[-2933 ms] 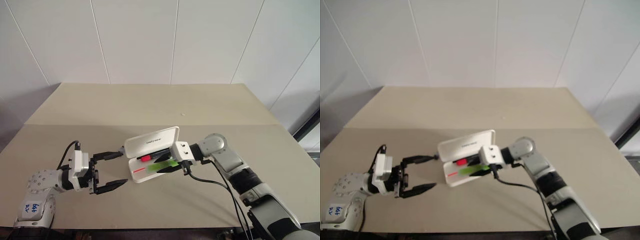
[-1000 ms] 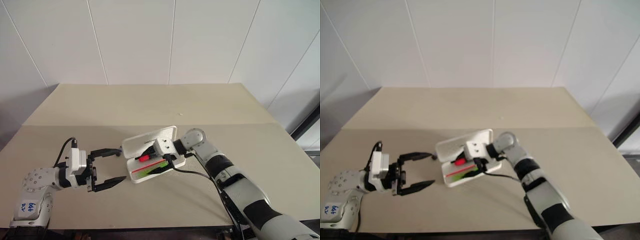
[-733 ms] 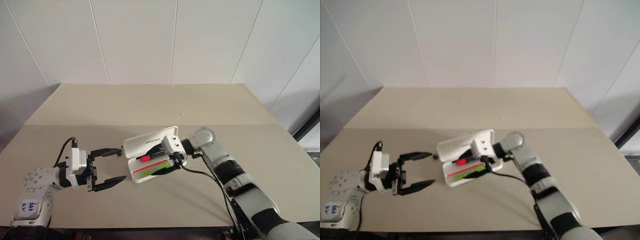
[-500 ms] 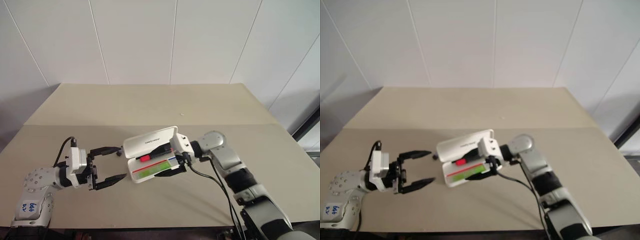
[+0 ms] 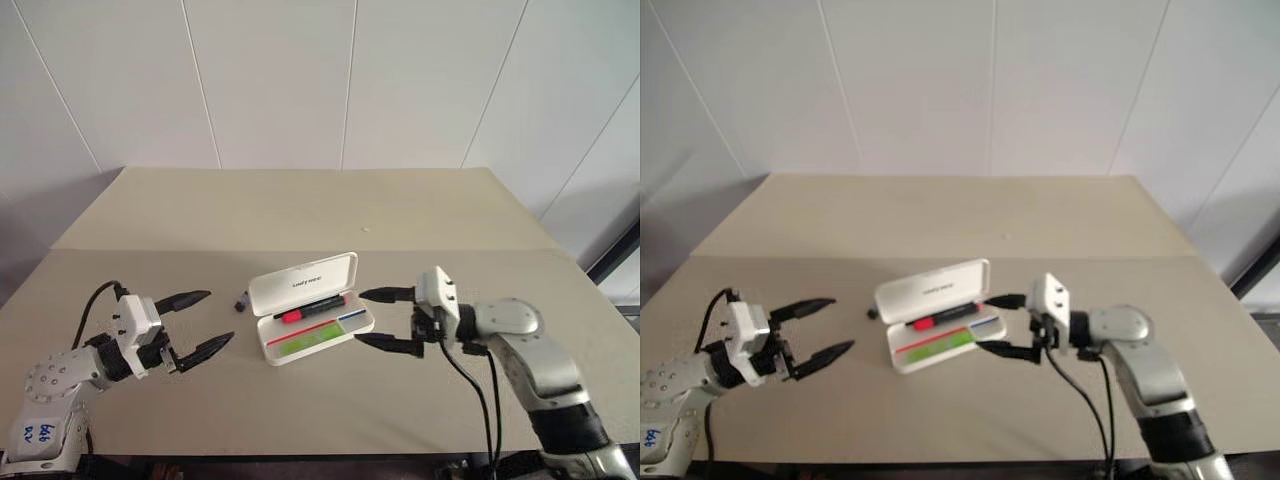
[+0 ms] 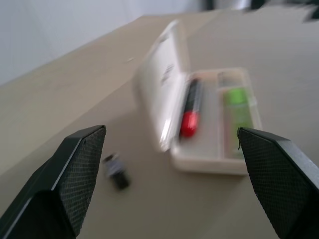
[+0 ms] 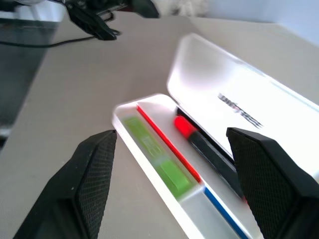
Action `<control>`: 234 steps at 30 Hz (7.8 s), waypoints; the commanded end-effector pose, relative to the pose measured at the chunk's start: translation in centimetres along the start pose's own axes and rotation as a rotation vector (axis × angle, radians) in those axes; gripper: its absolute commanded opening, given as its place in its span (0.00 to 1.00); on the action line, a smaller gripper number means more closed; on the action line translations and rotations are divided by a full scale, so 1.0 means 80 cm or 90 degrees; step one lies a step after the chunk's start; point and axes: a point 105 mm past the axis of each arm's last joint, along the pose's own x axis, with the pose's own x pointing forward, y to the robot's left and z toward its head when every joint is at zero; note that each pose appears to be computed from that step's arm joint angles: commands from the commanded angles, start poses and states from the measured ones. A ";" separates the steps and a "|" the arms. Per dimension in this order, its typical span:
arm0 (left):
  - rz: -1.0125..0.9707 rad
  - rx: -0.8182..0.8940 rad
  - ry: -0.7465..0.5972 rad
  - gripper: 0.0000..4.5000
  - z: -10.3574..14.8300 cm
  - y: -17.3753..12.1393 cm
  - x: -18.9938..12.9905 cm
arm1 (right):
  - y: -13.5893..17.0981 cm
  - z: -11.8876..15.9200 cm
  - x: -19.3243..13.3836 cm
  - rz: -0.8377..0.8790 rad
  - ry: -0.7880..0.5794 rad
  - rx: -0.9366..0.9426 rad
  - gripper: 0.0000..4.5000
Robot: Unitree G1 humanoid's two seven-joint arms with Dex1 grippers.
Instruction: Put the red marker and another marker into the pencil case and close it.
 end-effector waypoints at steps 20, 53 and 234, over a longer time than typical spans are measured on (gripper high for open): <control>0.054 -0.062 0.030 1.00 -0.032 0.044 0.069 | 0.002 0.010 -0.017 -0.098 -0.008 0.002 1.00; 0.010 -0.130 0.166 1.00 -0.089 0.061 0.129 | 0.007 0.006 -0.031 -0.144 -0.001 0.007 1.00; 0.019 -0.283 0.114 0.01 -0.021 0.114 0.118 | -0.020 0.034 -0.093 -0.070 -0.124 0.009 1.00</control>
